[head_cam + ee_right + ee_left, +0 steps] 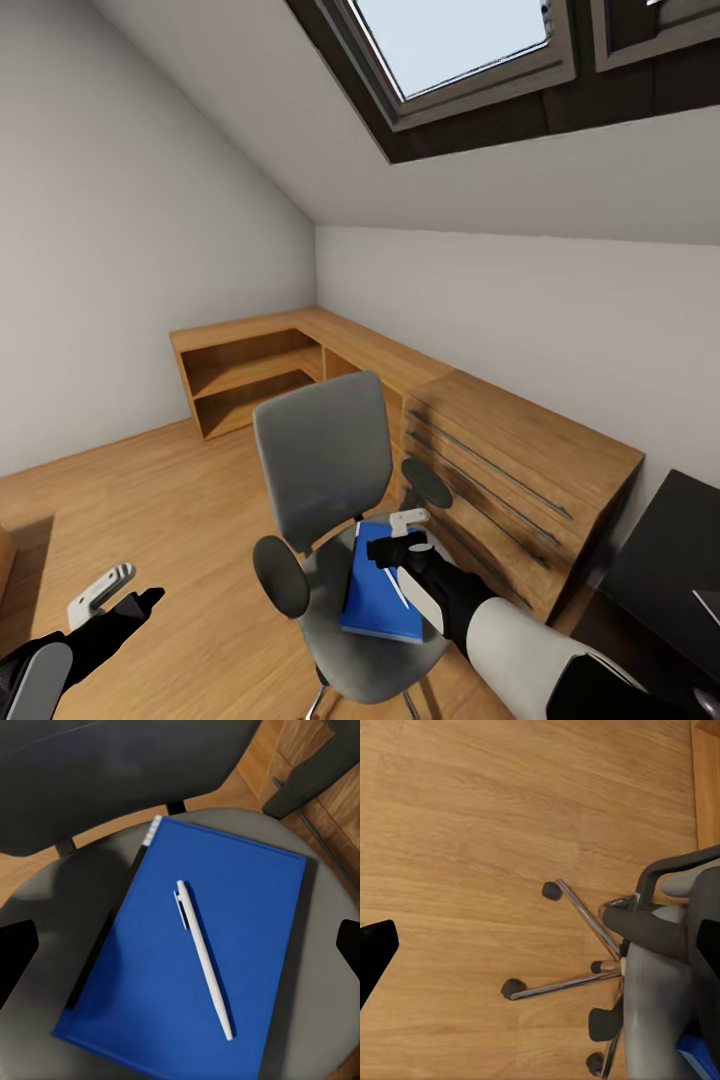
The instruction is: In the bedroom, organize the workspace by keeping the computer under the desk, ensuring the monitor is on the desk, placing the keyboard on the desk next to the monitor, placing the mouse on the desk next to the keyboard, moving the folder from the swivel chair onto the desk next to the mouse, stacking the notebook on top of the folder with the pen on top of the notebook, and positioning the swivel chair next to the desk.
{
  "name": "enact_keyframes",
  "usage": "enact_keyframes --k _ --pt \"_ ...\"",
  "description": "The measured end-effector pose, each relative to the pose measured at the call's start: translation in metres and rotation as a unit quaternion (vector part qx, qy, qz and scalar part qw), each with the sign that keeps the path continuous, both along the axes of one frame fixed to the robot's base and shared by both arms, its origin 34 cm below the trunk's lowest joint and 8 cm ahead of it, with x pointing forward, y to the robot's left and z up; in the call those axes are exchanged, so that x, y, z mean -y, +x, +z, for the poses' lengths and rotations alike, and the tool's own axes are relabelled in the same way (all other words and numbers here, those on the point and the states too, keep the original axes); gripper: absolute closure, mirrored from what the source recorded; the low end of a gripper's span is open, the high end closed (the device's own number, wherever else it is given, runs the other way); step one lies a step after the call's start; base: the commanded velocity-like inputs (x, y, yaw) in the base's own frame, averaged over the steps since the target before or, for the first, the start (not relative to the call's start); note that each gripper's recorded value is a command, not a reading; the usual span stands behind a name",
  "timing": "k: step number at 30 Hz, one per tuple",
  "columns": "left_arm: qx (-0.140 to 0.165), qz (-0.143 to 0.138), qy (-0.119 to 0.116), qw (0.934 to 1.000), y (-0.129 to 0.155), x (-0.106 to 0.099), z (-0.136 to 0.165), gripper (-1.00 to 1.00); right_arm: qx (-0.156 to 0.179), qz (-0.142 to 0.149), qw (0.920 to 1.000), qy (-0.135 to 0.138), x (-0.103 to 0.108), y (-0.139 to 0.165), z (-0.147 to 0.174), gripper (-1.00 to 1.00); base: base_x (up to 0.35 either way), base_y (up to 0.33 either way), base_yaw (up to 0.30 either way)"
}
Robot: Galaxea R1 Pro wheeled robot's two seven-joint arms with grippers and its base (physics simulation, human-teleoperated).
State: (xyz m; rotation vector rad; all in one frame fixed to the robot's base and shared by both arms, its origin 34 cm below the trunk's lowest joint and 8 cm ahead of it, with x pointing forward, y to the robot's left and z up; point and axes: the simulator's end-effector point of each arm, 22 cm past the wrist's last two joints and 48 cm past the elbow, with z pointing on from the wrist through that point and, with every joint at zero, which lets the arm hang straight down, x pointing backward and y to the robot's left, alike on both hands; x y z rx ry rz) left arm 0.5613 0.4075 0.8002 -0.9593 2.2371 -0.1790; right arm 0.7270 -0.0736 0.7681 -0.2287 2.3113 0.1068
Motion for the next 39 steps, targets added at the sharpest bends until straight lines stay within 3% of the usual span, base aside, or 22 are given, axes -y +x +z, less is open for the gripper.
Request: enact_keyframes --k 12,15,18,20,22,25,39 --pt "0.003 0.002 0.001 1.0 0.001 -0.003 -0.016 -1.0 -0.004 -0.001 1.0 -0.002 0.004 0.001 -0.018 -1.0 0.0 0.0 0.0" --pt "0.004 0.003 0.003 1.0 0.001 -0.005 -0.019 -1.0 -0.048 0.005 0.9987 -0.017 0.007 -0.013 -0.036 -1.0 0.0 0.0 0.0" --pt "0.005 0.003 0.004 1.0 0.001 -0.006 -0.023 -1.0 -0.114 0.015 0.9925 -0.042 0.012 -0.028 -0.05 -1.0 0.0 0.0 0.0" --pt "0.005 0.003 0.004 1.0 0.002 -0.007 -0.026 -1.0 -0.134 0.017 0.9897 -0.049 0.015 -0.026 -0.048 -1.0 0.0 0.0 0.0" --pt "0.006 0.004 0.004 1.0 0.001 -0.007 -0.028 -1.0 -0.172 0.006 0.9843 -0.038 0.02 -0.018 -0.032 -1.0 0.0 0.0 0.0" --pt "0.006 0.005 0.005 1.0 0.001 -0.008 -0.033 -1.0 -0.193 -0.009 0.9811 -0.014 0.022 -0.015 -0.028 -1.0 0.0 0.0 0.0" --pt "0.007 0.004 0.004 1.0 0.002 -0.008 -0.039 -1.0 -0.164 -0.026 0.9861 0.01 0.024 0.002 -0.025 -1.0 0.0 0.0 0.0"
